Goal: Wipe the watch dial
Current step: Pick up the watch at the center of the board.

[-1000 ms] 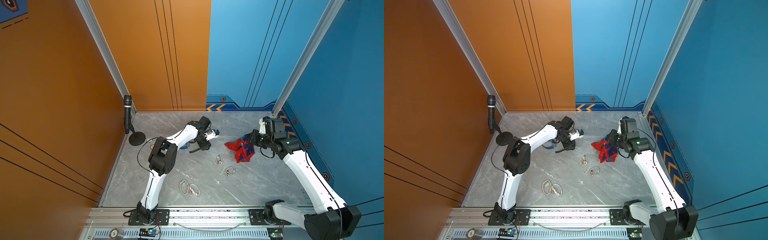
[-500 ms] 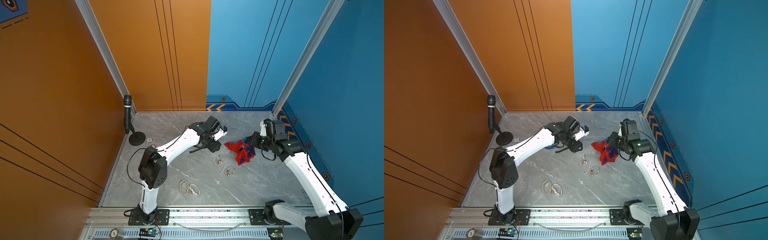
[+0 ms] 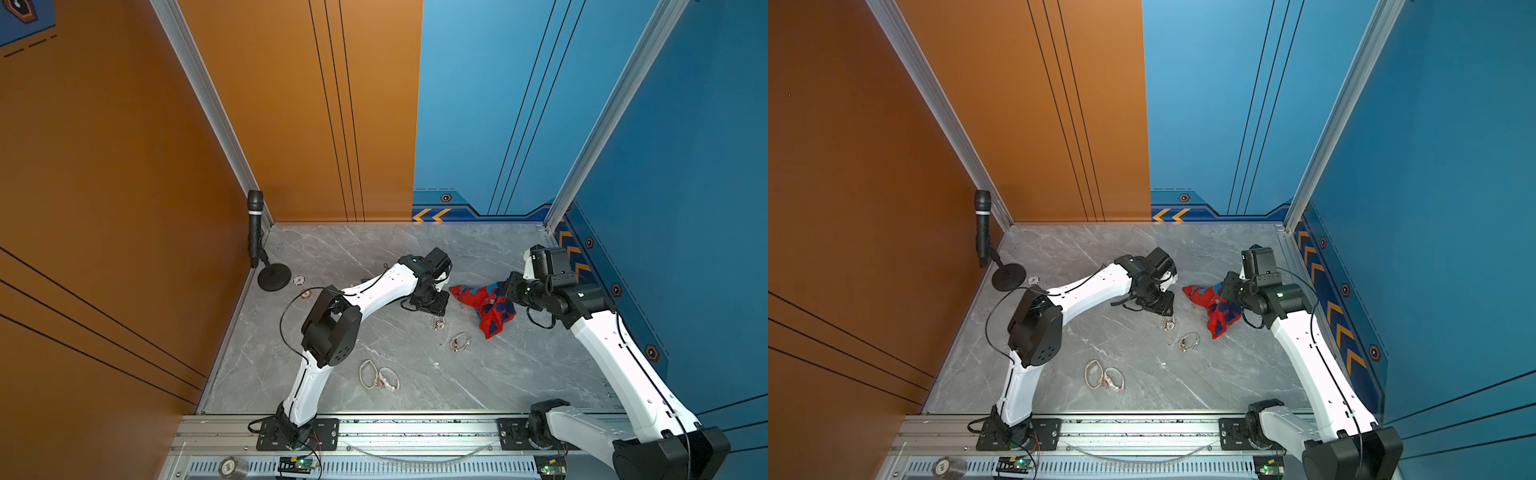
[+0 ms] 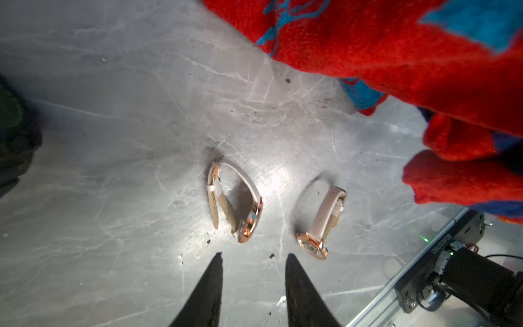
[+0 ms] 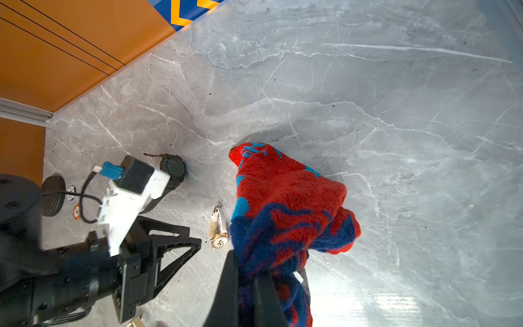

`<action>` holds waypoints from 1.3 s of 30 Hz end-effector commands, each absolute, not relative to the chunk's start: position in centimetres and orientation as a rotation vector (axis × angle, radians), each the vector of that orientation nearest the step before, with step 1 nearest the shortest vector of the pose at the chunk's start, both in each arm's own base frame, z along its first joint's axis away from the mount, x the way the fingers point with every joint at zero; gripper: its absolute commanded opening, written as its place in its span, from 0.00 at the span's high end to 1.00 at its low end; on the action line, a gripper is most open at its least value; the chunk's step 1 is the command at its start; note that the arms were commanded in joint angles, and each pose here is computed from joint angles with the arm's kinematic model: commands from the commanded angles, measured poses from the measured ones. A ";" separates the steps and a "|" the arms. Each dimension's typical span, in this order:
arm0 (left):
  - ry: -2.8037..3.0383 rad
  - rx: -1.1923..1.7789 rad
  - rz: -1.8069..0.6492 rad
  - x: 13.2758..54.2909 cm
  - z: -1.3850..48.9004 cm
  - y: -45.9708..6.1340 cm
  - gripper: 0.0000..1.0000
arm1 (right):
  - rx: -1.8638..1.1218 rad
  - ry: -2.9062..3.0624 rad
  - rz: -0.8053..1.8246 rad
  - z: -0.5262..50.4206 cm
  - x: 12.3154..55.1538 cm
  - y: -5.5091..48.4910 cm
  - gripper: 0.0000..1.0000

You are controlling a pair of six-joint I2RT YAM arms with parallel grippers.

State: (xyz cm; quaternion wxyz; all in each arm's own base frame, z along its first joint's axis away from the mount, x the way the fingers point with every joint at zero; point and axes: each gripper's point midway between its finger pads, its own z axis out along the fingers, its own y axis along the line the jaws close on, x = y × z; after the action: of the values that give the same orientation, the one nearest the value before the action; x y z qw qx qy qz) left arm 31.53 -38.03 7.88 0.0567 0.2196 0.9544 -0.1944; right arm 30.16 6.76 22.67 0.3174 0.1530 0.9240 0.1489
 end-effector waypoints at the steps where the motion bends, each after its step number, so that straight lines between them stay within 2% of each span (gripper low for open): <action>1: 2.930 0.603 -0.606 31.9 7.5 -38.7 0.63 | 0.394 2.457 0.347 21.6 29.4 6.1 1.00; 11: 2.956 0.589 -0.570 32.9 6.0 -39.3 0.67 | 0.391 2.482 0.392 20.3 29.7 6.8 1.00; 39: 3.024 0.652 -0.437 32.2 3.0 -39.8 0.76 | 0.383 2.476 0.416 20.0 29.7 7.1 1.00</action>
State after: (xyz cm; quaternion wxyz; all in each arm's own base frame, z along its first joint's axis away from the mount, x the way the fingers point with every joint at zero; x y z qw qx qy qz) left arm 32.88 -40.06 4.13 0.0228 0.2018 0.9656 -0.1623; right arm 29.45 7.11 20.02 0.2881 0.1496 0.9334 0.1531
